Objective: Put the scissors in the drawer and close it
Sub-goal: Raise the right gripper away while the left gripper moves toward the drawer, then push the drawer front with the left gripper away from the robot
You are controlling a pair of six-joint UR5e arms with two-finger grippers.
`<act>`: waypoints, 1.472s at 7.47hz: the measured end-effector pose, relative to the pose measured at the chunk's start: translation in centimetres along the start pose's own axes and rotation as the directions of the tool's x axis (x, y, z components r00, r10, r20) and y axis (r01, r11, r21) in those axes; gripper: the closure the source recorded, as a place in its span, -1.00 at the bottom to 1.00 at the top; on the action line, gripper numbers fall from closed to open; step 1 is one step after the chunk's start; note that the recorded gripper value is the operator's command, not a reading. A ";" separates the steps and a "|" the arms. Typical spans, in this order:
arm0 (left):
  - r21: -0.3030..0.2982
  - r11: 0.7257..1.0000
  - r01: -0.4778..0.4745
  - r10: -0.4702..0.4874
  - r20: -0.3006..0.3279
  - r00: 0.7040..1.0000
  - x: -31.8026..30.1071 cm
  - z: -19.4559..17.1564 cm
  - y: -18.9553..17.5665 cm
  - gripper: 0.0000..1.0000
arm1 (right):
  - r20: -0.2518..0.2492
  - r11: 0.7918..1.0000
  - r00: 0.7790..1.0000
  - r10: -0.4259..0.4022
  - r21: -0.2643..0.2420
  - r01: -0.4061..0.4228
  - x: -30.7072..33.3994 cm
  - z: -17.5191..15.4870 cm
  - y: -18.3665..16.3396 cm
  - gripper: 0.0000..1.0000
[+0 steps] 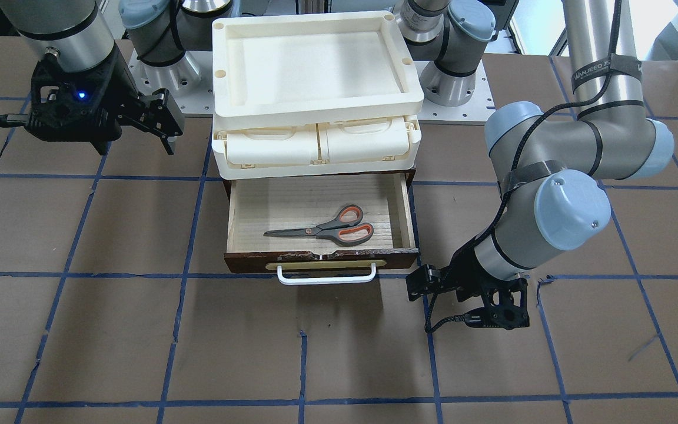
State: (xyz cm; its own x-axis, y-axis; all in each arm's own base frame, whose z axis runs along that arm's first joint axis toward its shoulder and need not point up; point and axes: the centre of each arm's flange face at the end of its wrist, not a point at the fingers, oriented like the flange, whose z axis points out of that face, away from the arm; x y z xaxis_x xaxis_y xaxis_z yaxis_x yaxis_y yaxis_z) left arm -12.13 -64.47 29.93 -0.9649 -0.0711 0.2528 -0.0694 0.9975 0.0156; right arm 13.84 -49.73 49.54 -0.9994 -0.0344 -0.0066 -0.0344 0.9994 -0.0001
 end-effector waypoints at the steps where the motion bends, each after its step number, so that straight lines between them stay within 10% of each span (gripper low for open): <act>1: -0.027 0.999 0.025 -0.025 -0.027 0.999 0.3 0.2 0.3 -1.00 | 0.011 1.000 1.000 -0.005 0.026 0.004 -0.2 -0.3 0.1 -1.00; 11: -0.316 0.939 0.135 -0.132 0.032 0.991 -0.1 0.7 4.7 -1.00 | 0.010 0.999 0.999 0.034 -0.016 -0.034 -0.2 -1.3 0.4 -1.00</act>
State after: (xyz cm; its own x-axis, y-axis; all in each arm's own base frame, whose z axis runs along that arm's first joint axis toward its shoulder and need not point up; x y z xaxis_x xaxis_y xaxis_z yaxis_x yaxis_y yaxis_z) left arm -12.54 -59.78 29.29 -0.9550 -0.2019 0.2171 -0.1157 0.9280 0.3542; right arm 13.98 -49.31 50.82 -0.9999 -0.0007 -0.0171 -0.0010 0.9999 0.0159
